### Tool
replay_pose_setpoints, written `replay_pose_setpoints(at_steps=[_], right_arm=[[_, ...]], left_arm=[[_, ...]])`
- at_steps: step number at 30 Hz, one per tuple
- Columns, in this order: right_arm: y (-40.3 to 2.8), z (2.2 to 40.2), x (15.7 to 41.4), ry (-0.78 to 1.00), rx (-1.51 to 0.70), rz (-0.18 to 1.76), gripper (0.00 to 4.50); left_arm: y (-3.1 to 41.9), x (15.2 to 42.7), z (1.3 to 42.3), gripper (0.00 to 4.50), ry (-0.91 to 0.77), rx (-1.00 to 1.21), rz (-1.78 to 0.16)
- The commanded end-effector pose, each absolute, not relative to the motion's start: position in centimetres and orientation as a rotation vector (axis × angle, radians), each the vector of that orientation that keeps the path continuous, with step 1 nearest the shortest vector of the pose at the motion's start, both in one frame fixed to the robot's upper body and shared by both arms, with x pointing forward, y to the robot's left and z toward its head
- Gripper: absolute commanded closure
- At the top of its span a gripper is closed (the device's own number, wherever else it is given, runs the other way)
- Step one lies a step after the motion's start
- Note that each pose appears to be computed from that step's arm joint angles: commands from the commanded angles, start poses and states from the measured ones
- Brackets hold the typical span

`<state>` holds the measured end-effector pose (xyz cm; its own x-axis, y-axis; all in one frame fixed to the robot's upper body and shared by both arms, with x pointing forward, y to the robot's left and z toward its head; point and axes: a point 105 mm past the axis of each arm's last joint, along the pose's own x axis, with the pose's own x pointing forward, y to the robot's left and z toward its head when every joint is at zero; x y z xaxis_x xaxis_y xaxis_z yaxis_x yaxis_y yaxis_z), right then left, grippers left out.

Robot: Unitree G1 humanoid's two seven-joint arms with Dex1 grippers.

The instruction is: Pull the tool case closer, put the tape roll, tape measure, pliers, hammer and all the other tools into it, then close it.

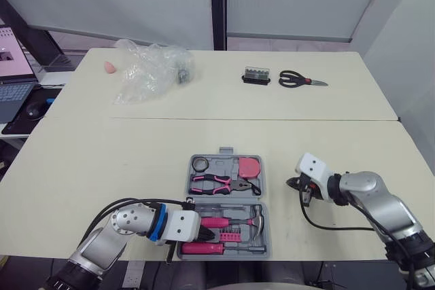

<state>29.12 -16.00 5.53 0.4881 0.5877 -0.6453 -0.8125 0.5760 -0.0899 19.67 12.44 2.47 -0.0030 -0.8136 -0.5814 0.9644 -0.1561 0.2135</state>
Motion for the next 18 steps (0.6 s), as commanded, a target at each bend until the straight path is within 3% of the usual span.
replay_pose_setpoints(at_steps=[1, 9, 13, 18], right_arm=[[-15.3, 6.7, 29.6, 0.629, -0.285, 0.867, 3.16], [-14.0, 7.9, 31.5, 0.722, 0.035, 0.784, 1.35], [-13.9, 7.4, 32.3, 0.756, 0.154, 0.717, 0.11], [-12.5, 6.2, 32.5, 0.773, 0.234, 0.694, 0.05]], left_arm=[[13.3, 19.2, 1.1, 4.5, 0.359, 0.724, -1.602], [13.5, 19.3, 0.6, 4.5, 0.37, 0.76, -1.617], [13.3, 19.5, 0.6, 4.5, 0.361, 0.756, -1.612], [13.1, 19.4, 0.5, 4.5, 0.365, 0.749, -1.618]])
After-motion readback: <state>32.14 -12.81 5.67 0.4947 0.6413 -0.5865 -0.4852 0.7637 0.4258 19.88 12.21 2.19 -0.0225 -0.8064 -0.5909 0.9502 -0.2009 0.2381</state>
